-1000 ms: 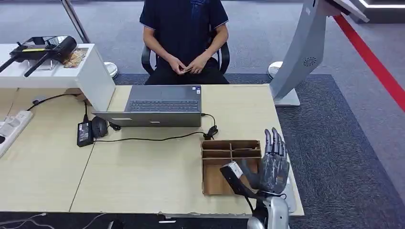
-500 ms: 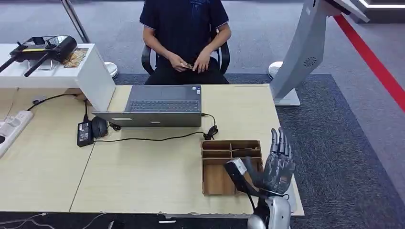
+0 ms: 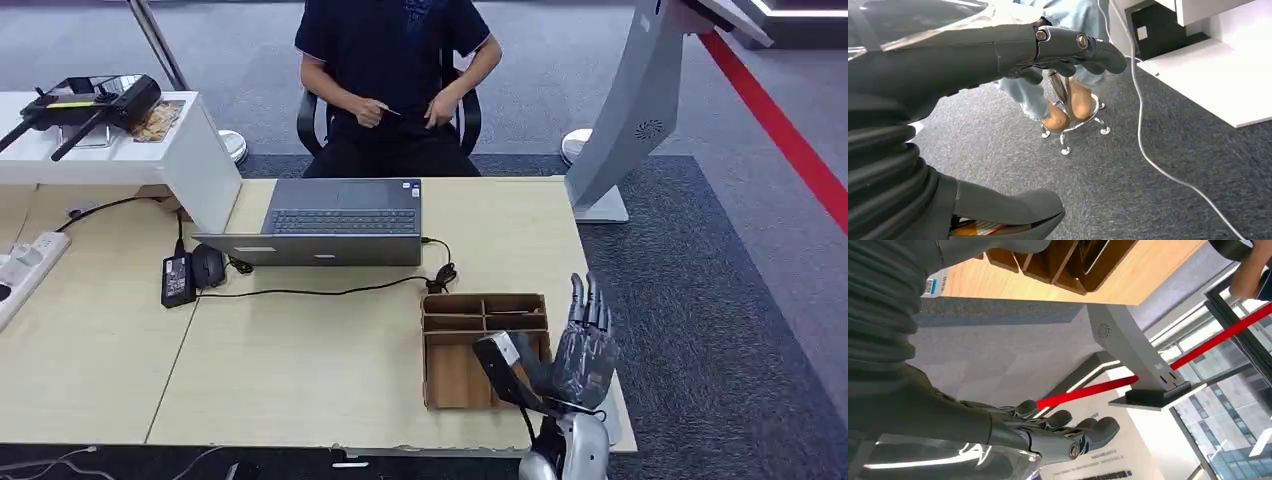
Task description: Pass the card to the sensor for recognition and then transmit it.
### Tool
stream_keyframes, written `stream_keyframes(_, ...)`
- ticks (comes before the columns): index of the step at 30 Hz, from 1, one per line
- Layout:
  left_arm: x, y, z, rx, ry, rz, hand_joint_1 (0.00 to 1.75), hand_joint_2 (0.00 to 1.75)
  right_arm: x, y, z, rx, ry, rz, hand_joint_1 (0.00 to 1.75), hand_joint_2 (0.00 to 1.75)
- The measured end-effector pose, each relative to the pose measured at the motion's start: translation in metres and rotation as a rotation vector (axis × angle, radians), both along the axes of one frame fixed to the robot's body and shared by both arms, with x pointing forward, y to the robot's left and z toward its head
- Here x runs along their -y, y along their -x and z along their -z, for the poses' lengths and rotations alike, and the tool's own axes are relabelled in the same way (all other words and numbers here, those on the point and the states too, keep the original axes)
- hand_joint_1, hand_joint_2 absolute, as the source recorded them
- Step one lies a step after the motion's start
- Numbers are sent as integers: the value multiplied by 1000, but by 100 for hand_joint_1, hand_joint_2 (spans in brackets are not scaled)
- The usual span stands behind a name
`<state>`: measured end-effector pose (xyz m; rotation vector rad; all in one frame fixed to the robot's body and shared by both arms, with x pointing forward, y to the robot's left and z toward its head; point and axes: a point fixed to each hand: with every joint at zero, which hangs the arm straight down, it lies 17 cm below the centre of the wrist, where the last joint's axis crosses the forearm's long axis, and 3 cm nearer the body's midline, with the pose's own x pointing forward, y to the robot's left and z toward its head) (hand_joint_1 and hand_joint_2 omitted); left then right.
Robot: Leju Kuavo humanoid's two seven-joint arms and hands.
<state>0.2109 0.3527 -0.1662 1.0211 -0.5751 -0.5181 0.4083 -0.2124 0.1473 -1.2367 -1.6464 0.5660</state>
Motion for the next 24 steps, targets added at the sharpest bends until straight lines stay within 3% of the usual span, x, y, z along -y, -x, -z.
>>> stream_keyframes(24,0,-2,-1,11,4,13,0,175,-42,-1,-17,32,68,-71,0,175)
